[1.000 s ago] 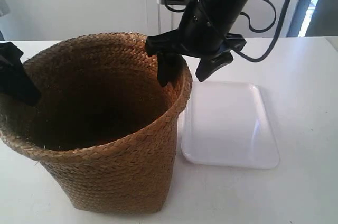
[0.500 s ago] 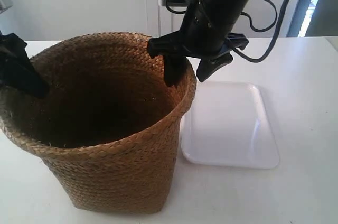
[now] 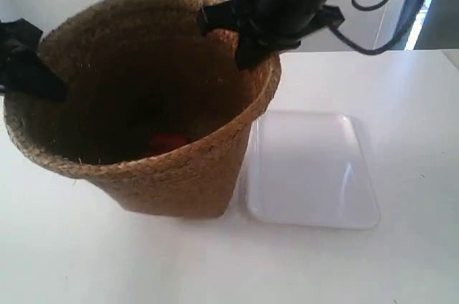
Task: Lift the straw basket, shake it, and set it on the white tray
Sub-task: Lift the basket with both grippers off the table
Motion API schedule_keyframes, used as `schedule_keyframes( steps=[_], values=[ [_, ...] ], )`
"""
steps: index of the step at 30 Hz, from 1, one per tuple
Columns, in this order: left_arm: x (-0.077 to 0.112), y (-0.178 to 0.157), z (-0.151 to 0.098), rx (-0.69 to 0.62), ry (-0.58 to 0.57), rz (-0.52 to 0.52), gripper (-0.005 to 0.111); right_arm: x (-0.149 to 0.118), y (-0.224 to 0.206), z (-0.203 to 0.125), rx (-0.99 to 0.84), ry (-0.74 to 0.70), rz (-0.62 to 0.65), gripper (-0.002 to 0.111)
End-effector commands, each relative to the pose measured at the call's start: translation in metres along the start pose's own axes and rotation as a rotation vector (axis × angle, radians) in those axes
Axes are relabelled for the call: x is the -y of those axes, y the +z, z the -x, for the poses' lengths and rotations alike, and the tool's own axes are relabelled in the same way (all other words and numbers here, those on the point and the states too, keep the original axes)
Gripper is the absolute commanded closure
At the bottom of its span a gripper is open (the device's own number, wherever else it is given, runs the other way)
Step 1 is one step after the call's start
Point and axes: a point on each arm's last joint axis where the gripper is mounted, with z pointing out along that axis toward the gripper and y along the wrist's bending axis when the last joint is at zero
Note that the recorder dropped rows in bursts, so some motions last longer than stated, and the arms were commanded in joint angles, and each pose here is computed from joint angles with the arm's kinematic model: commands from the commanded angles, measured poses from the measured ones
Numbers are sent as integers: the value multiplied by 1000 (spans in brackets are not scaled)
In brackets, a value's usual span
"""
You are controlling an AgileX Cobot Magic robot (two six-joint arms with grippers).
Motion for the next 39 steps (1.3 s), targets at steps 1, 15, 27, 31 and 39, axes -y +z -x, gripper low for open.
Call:
schedule_keyframes(
  steps=[1, 15, 27, 31, 39],
  values=[
    [21, -25, -3, 141, 66, -10, 107, -11, -38, 1, 181, -111, -26, 108],
    [59, -39, -5, 323, 314, 80, 107, -20, -32, -51, 422, -246, -56, 108],
    [54, -36, -7, 396, 323, 104, 107, -20, -52, -57, 444, -200, -47, 108],
    [46, -31, -21, 469, 293, 139, 107, -19, -48, -58, 416, -205, -55, 108],
    [35, -19, -38, 449, 265, 159, 107, -16, -21, -58, 371, -244, -74, 108]
  ],
)
